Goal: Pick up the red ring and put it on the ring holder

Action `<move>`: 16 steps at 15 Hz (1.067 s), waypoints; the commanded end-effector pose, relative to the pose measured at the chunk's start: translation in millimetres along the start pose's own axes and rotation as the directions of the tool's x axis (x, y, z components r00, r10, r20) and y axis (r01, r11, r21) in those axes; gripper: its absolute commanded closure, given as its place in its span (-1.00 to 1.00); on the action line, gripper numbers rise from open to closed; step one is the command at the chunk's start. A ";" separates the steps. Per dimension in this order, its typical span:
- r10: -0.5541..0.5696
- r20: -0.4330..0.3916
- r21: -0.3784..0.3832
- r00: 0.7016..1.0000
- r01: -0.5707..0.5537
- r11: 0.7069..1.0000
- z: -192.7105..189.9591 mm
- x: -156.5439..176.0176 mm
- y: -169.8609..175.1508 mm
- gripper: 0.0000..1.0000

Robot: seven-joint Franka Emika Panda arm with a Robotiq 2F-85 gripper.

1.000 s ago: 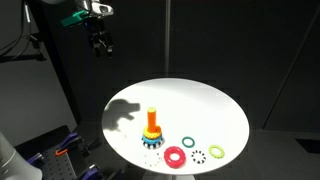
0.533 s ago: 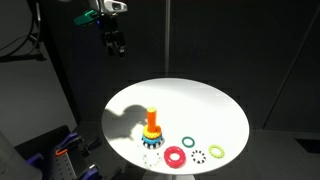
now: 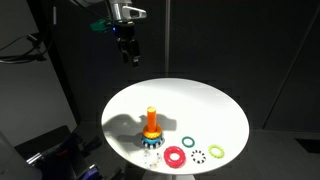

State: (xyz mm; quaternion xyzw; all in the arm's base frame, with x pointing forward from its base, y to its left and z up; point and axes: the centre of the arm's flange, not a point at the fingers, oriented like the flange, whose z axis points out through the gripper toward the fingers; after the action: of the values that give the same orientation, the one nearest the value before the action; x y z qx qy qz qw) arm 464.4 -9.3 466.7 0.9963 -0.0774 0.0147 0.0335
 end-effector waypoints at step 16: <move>-0.046 0.017 0.047 0.999 0.045 0.998 97.4 43.8 57.6 -1.00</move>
State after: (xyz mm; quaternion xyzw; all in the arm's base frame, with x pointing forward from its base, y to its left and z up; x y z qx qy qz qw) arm 501.1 -79.5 374.8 0.9984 -0.0546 0.0069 0.0101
